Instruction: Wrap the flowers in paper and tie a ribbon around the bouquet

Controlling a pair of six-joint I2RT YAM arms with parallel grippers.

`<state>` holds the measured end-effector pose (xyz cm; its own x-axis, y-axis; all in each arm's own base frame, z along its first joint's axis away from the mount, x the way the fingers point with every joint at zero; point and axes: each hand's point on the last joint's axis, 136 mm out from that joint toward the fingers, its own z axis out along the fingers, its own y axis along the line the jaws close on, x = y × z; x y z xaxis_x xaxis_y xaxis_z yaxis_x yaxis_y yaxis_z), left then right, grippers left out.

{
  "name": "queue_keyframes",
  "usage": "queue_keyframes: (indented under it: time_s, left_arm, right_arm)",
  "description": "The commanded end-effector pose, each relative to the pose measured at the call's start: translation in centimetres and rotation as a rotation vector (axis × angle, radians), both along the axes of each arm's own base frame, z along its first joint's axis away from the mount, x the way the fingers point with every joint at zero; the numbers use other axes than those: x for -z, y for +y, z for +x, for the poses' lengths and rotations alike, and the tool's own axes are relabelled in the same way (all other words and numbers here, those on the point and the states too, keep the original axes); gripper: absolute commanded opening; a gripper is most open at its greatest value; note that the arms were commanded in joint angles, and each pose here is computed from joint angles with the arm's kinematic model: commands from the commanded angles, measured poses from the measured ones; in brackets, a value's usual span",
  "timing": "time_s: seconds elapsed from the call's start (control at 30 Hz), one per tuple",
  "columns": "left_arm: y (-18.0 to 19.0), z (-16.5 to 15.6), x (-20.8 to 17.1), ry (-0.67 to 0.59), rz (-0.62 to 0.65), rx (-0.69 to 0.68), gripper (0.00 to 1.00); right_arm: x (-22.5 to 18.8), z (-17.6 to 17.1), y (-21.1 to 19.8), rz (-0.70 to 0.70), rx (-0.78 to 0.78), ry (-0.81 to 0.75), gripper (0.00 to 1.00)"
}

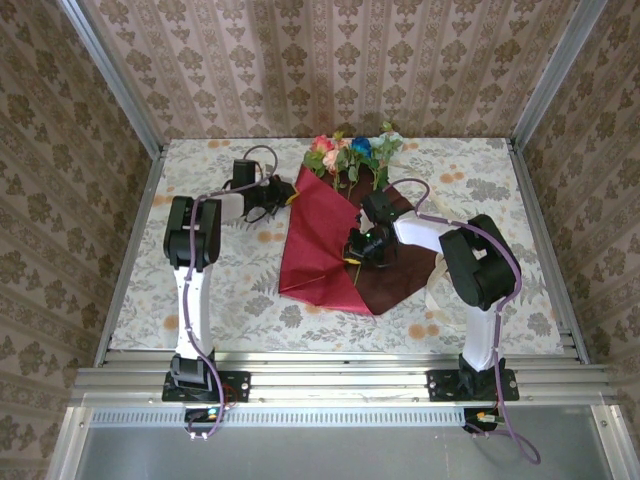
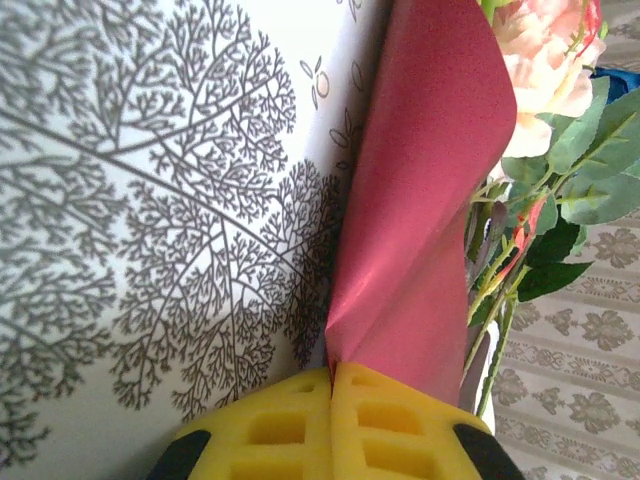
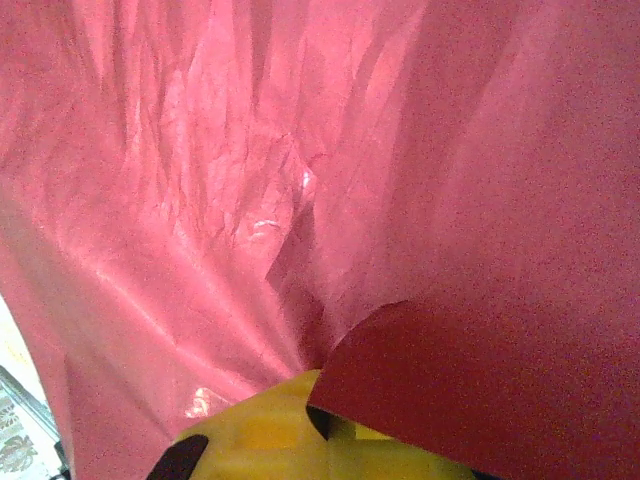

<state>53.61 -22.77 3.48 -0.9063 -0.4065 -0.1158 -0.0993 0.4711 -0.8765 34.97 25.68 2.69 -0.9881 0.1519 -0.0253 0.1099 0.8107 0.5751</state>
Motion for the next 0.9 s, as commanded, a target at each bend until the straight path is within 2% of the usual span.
queue_keyframes:
  time_s: [0.0, 0.03, 0.07, 0.13, 0.2, 0.27, 0.4, 0.57, 0.7, 0.87]
  left_arm:
    - [1.5, 1.6, 0.4, -0.029, 0.034, -0.076, 0.30]
    - [1.6, 1.1, 0.2, -0.023, 0.037, -0.075, 0.45]
    - [1.8, 0.5, 0.1, -0.013, 0.046, -0.073, 0.53]
    - [2.4, -1.5, -0.2, 0.013, 0.079, -0.063, 0.61]
    - [3.1, -4.1, -0.6, 0.037, 0.095, -0.074, 0.64]
    - [3.8, -7.6, -0.8, 0.079, 0.111, -0.072, 0.64]
    - [4.4, -16.6, -0.6, 0.196, 0.158, -0.023, 0.62]
    - [2.8, -26.0, -0.4, 0.288, 0.158, 0.066, 0.61]
    - [3.1, -29.4, 0.4, 0.327, 0.167, 0.062, 0.59]
    - [3.3, -30.0, 0.9, 0.332, 0.149, 0.042, 0.53]
  right_arm:
    - [0.2, -0.4, -0.2, -0.002, -0.025, 0.027, 0.00]
    - [0.2, -0.3, -0.1, -0.004, -0.026, 0.023, 0.00]
    - [0.1, -0.1, -0.2, -0.006, -0.025, 0.018, 0.00]
    - [0.1, 0.2, -0.2, -0.011, -0.030, 0.009, 0.00]
    - [0.1, 0.4, -0.3, -0.020, -0.035, 0.003, 0.00]
    - [0.0, 0.6, -0.3, -0.025, -0.039, -0.006, 0.00]
    - [-0.1, 0.6, -0.2, -0.022, -0.050, -0.015, 0.00]
    - [0.5, 0.1, -0.5, -0.027, -0.061, -0.010, 0.00]
    - [1.1, -0.4, -0.8, -0.031, -0.066, 0.000, 0.00]
    - [1.7, -0.5, -0.8, -0.036, -0.070, 0.008, 0.00]
